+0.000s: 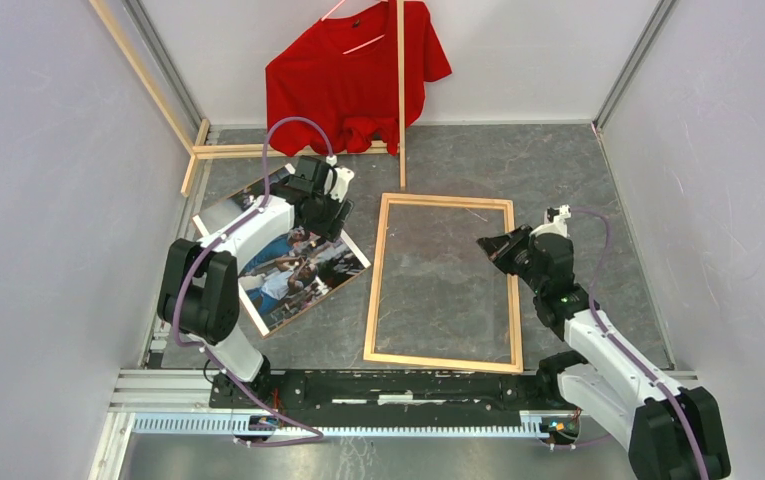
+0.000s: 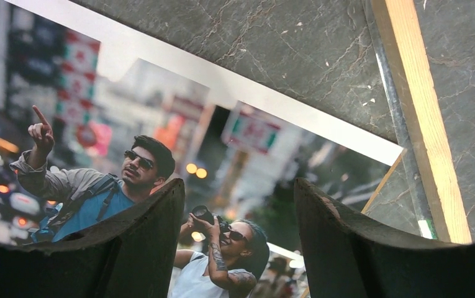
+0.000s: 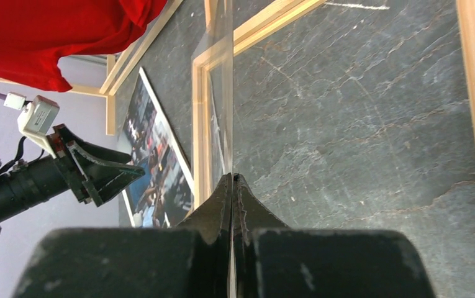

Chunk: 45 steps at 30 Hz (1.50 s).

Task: Put the photo into the frame
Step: Place the photo frame item in the photo frame.

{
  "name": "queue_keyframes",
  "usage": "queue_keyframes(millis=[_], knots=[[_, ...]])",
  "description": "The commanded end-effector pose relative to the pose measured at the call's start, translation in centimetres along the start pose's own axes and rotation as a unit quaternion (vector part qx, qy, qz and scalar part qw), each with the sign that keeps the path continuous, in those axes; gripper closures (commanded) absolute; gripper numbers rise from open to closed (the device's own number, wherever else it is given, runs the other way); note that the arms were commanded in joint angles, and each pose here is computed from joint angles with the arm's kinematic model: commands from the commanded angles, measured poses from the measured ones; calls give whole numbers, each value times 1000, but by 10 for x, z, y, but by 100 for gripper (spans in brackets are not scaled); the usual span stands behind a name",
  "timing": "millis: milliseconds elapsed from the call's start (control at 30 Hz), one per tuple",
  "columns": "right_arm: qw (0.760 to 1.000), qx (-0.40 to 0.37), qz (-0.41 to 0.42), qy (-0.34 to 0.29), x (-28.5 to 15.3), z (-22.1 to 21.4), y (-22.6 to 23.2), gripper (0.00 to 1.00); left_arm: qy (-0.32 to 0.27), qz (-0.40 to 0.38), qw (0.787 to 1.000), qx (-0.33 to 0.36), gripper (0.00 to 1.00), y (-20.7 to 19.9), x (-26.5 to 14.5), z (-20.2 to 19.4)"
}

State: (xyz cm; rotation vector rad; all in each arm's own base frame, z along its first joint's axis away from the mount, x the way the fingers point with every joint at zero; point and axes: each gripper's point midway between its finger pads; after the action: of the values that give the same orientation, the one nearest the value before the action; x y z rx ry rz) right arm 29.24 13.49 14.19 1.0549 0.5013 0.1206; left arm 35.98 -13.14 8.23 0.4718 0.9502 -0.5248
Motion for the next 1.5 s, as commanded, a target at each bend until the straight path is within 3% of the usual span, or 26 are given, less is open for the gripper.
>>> queue_keyframes(millis=[0,467,1467], knots=[[999,-23,0,-29,3,14,-4,100,-13,2,1000,-2,28,-1,0,9],[999,-22,-16,18,8,5,-30,100,-8,9,1000,0,28,3,5,10],[999,-17,-24,44,-3,2,-44,100,-8,12,1000,5,28,0,7,12]])
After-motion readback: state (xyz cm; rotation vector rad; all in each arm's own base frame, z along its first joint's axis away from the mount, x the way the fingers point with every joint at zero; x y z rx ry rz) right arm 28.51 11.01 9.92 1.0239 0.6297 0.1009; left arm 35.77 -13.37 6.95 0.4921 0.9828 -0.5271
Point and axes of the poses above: each gripper's point midway between its finger pads, its own x axis out along the fingers, its own y axis along the line the jaws close on, z = x × y, and after that the axes turned 9 degrees about x, right-handed
